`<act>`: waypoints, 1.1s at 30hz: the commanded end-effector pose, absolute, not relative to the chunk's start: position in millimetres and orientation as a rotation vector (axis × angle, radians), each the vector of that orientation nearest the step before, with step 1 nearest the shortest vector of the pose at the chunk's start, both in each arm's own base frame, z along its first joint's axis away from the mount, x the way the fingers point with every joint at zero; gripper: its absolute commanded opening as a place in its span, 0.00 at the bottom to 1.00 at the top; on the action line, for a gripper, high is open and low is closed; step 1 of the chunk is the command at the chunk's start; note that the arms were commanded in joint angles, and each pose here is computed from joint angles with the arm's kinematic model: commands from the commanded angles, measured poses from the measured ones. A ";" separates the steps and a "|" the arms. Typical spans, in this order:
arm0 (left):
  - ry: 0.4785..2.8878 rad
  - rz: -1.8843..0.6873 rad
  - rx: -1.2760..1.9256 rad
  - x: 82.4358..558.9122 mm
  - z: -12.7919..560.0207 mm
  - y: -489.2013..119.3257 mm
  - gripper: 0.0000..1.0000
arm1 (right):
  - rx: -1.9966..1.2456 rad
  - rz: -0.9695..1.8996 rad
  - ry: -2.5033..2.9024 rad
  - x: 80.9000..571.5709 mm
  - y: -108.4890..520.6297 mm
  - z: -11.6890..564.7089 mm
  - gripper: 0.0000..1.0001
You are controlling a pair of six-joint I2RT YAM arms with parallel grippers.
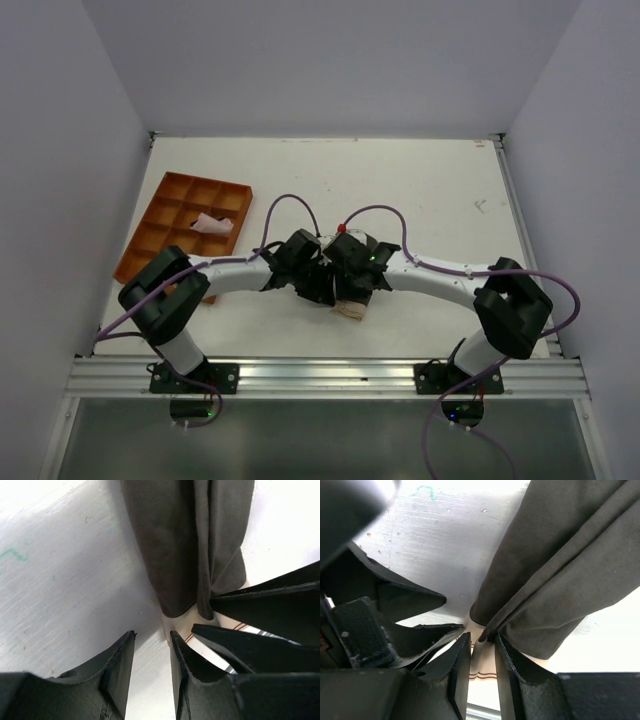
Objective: Roll the underwear
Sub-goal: Fold the underwear
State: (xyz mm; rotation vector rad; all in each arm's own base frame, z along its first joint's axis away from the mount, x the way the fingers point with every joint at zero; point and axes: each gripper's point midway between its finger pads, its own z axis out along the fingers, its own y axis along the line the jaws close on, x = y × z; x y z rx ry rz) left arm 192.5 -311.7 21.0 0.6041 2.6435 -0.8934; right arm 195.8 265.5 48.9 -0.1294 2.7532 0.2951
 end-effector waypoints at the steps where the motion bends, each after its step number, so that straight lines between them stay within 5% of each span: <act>1: 2.638 -0.796 0.611 198.2 30.1 -299.1 0.39 | -0.110 0.311 2.698 205.9 272.5 69.6 0.30; 19: 2.506 -0.885 0.598 224.8 100.4 -321.0 0.40 | 0.044 0.350 2.635 200.9 254.2 112.4 0.31; 25: 2.470 -0.993 0.645 214.7 105.3 -329.3 0.39 | 0.254 0.057 2.519 231.6 204.8 142.0 0.31; 33: 2.402 -1.114 0.672 209.5 118.8 -341.1 0.39 | 0.492 0.043 2.481 286.3 171.0 152.2 0.32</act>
